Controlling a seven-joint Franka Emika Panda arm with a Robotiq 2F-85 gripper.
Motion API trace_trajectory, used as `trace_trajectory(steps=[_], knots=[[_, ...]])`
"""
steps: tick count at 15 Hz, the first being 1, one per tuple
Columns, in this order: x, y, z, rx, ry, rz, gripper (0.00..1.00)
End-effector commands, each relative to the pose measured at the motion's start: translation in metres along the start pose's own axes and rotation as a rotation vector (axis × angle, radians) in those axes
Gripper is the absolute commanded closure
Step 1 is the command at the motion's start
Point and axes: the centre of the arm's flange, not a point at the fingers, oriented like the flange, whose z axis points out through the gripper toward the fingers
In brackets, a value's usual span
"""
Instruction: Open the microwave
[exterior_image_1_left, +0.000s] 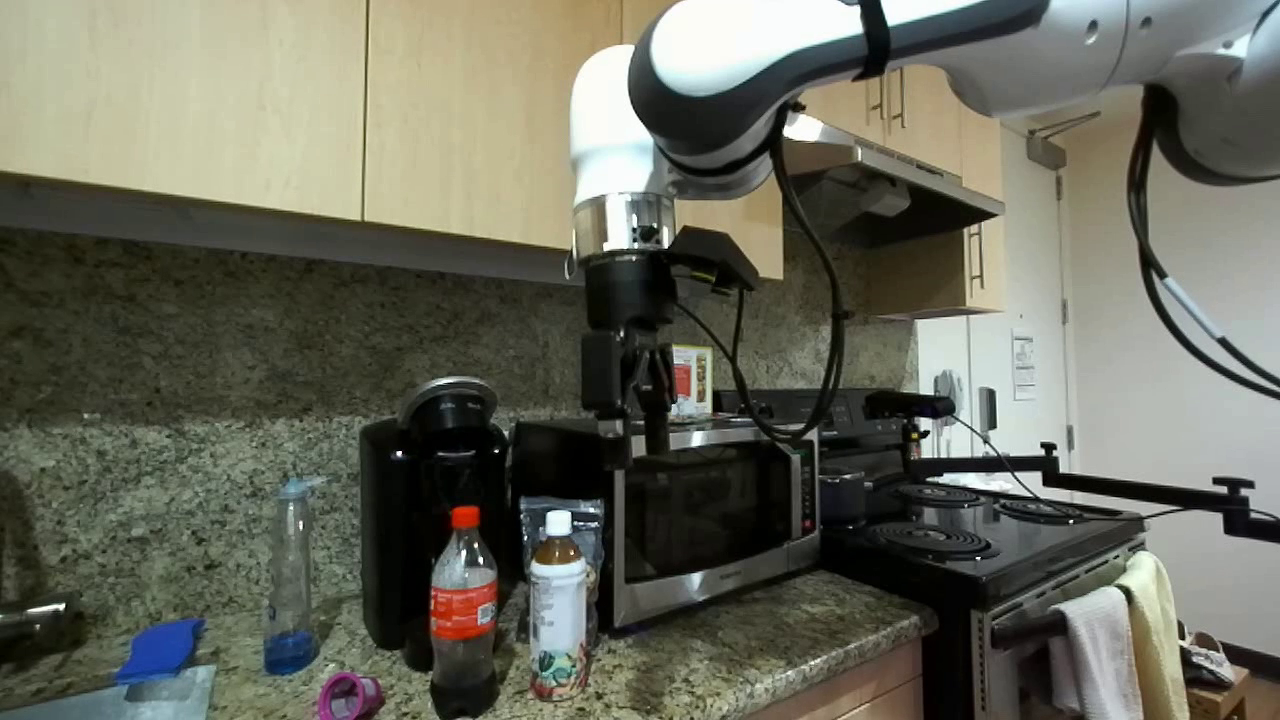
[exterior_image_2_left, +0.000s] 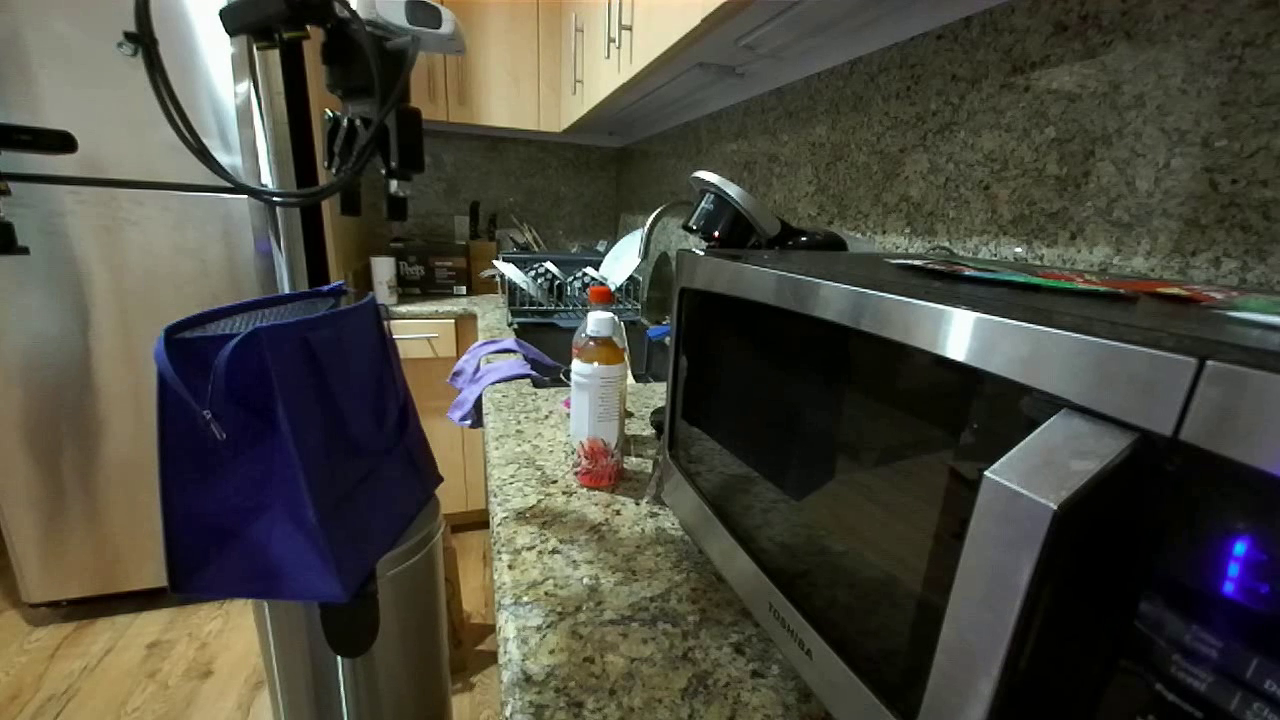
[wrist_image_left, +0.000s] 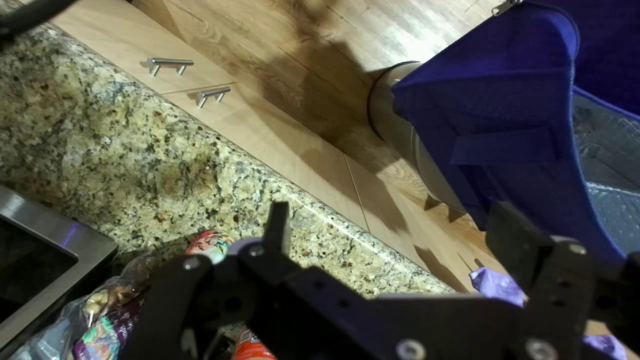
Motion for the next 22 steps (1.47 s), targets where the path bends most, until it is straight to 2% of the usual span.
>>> trace_trajectory(steps=[1,5,7,8,11,15,22], knots=[[0.0,0.0,0.0,0.0,0.0,0.0,0.0],[0.02,0.003,0.001,0.014,0.015,0.072,0.0],[0.031,0.016,-0.003,-0.004,0.064,0.176,0.0],[0.037,0.025,-0.006,0.011,0.079,0.229,0.0],[0.043,0.065,-0.021,0.037,0.127,0.383,0.0],[0.031,0.125,-0.043,0.038,0.155,0.585,0.0],[-0.021,0.239,-0.063,0.015,0.19,0.968,0.0]])
